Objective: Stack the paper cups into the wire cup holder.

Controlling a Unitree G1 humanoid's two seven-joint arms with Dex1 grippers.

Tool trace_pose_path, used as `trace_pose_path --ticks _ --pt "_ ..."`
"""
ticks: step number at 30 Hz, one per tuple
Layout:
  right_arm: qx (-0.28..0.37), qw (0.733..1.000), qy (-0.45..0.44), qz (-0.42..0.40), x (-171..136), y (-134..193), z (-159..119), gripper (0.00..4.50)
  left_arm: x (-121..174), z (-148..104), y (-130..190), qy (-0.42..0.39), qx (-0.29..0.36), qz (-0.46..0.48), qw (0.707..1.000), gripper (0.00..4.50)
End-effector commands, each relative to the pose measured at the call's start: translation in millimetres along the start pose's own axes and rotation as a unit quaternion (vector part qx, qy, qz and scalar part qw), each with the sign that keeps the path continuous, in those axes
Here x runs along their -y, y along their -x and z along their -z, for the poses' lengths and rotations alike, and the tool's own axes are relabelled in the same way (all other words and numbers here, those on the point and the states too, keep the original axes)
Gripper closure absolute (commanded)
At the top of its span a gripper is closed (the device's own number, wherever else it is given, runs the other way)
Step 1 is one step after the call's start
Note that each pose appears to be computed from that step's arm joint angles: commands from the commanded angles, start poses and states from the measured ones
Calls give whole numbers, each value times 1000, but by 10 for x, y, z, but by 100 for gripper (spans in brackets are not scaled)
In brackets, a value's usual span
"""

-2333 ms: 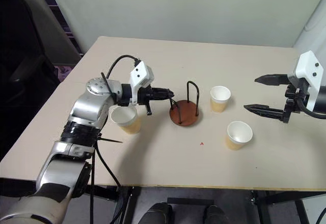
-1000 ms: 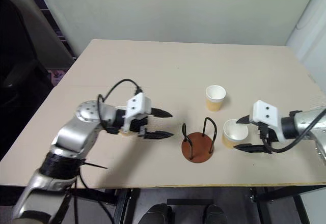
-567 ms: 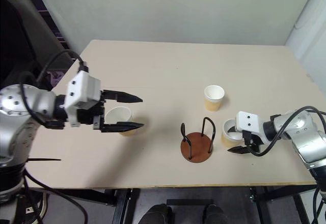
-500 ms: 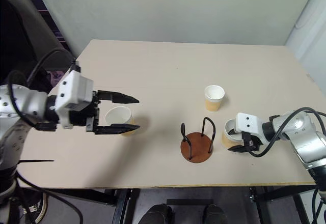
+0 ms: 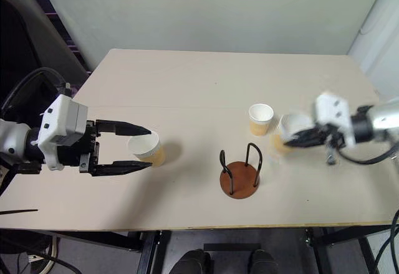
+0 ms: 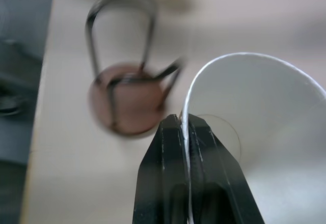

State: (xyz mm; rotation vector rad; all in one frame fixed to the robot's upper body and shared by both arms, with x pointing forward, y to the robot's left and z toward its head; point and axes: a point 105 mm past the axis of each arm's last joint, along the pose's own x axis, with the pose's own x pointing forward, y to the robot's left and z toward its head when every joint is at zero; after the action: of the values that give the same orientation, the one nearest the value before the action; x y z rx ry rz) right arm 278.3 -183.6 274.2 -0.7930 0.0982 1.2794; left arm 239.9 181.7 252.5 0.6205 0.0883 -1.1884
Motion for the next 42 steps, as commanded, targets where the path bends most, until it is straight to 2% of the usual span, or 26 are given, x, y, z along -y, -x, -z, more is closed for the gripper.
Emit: trace_pose_path --ticks 1,3,6,9,20,23,26,30,33,35,36,39,42 --pt "76 995 59 7 54 84 -482 447 -27 -77 47 -22 4 -14 1000 98" --pt "128 990 56 -16 26 -67 -652 447 -43 -64 35 -21 5 -15 1000 98" --pt "121 990 52 -50 -73 -416 -578 447 -64 -48 5 -20 6 -16 1000 98" --pt "103 991 48 -66 -148 -608 -480 447 -74 -45 -9 -20 6 -19 1000 98" --pt "113 985 45 -120 -346 -697 -514 447 -60 -10 12 -12 -3 -32 999 98" --pt "93 985 40 -137 -423 -776 -426 389 -69 -2 10 -11 -4 -34 999 98" --pt "69 988 45 -129 -412 -848 -337 282 -72 2 -6 -11 -4 -35 999 98" --pt "56 992 57 -96 -248 -796 -315 136 -92 -18 -36 -16 0 -44 999 98" --pt "55 996 61 -37 102 -638 -289 32 -183 -51 -101 -23 9 -71 997 98" --pt "44 997 59 -12 281 -603 -229 32 -199 -67 -153 -25 14 -77 997 98" --pt "43 997 61 -18 293 -606 -219 15 -185 -77 -176 -26 17 -75 997 98" --pt "61 994 64 -61 156 -654 -265 15 -131 -110 -208 -23 25 -70 997 98" --pt "67 994 63 -66 122 -688 -272 15 -126 -68 -199 -18 17 -73 997 98"
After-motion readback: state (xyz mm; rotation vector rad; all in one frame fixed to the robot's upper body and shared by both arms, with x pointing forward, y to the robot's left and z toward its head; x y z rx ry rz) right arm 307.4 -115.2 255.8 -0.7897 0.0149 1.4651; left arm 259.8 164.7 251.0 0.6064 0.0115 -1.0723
